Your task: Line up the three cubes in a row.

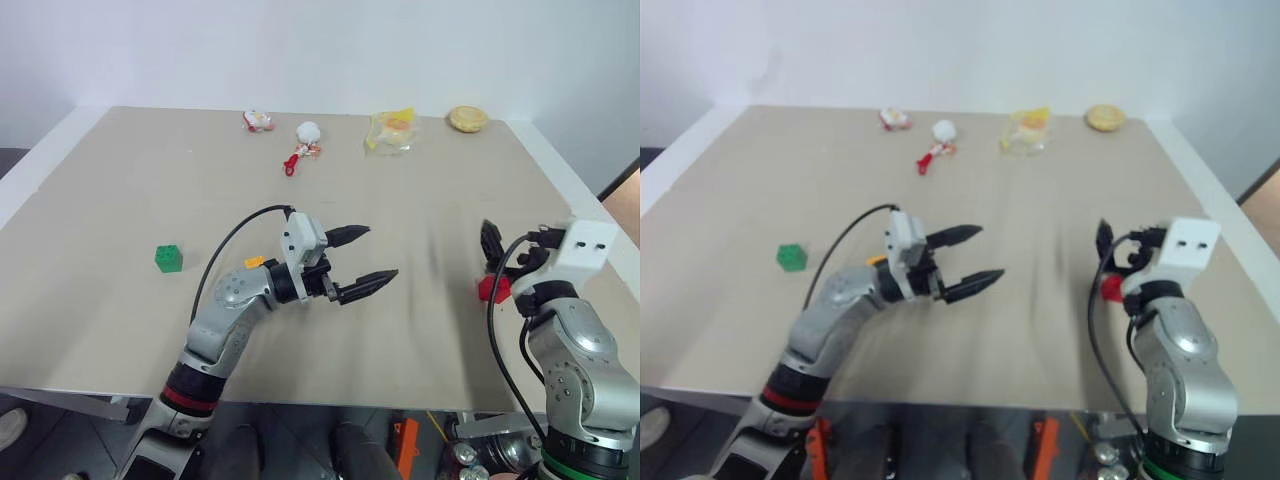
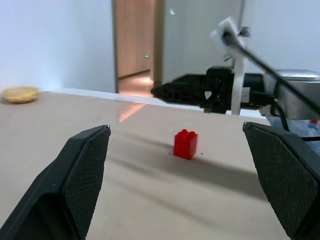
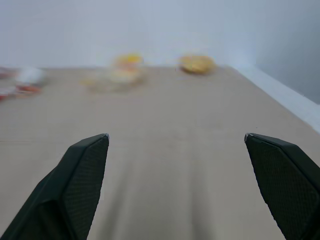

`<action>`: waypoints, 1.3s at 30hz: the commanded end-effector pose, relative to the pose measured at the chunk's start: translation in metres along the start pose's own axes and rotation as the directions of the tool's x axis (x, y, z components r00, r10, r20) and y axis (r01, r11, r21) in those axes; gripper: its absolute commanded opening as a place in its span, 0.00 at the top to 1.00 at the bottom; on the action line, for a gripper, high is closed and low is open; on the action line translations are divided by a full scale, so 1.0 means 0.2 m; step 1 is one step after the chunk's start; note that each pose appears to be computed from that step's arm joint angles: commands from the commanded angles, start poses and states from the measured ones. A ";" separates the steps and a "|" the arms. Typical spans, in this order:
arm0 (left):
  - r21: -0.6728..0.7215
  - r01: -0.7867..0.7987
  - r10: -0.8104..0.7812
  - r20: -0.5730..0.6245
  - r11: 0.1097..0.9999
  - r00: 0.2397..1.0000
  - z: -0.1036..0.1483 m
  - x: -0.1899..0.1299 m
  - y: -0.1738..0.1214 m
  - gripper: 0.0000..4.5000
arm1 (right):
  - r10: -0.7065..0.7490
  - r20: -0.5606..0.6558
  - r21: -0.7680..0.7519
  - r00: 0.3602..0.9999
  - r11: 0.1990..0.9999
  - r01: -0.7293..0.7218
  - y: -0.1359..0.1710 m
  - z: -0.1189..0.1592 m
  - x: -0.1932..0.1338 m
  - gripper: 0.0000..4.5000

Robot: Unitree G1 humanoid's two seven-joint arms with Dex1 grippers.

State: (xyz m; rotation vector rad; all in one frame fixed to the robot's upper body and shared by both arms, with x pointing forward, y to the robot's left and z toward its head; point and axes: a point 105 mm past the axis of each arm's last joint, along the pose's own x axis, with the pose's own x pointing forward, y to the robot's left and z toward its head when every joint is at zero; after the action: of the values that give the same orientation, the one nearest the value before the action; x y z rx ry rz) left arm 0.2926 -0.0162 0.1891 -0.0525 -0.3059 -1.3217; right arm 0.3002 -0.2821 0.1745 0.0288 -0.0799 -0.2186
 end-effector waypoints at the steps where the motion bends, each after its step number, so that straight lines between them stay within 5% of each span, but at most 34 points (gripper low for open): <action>1: 0.023 0.056 -0.057 0.038 0.998 0.998 0.04 0.06 -0.02 0.02 | -0.022 -0.037 0.008 0.999 1.000 0.023 -0.05 -0.04 -0.03 0.00; 21: 0.031 0.074 -0.076 0.080 0.997 0.994 0.06 0.16 -0.01 0.02 | -0.003 -0.190 0.069 0.982 0.997 0.016 -0.05 -0.32 0.03 0.00; 31: 0.033 0.079 -0.082 0.084 0.996 0.993 0.06 0.18 -0.03 0.00 | -0.022 -0.170 0.051 0.985 0.998 0.032 -0.06 -0.33 0.05 0.71; 36: 0.031 0.069 -0.071 0.070 0.997 0.995 0.05 0.14 0.00 0.00 | 0.035 -0.127 0.045 0.991 0.999 -0.029 -0.01 -0.28 0.04 0.72; 39: 0.026 0.095 -0.097 0.059 0.995 0.994 0.04 0.10 0.00 0.00 | 0.190 -0.110 0.044 0.976 0.981 -0.186 0.10 -0.23 0.04 0.72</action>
State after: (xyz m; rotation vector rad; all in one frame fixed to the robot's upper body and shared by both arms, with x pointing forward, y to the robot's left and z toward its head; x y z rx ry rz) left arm 0.2977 -0.0384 0.1913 -0.0560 -0.3269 -1.3960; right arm 0.3148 -0.2772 0.1012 0.1026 0.1164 -0.1287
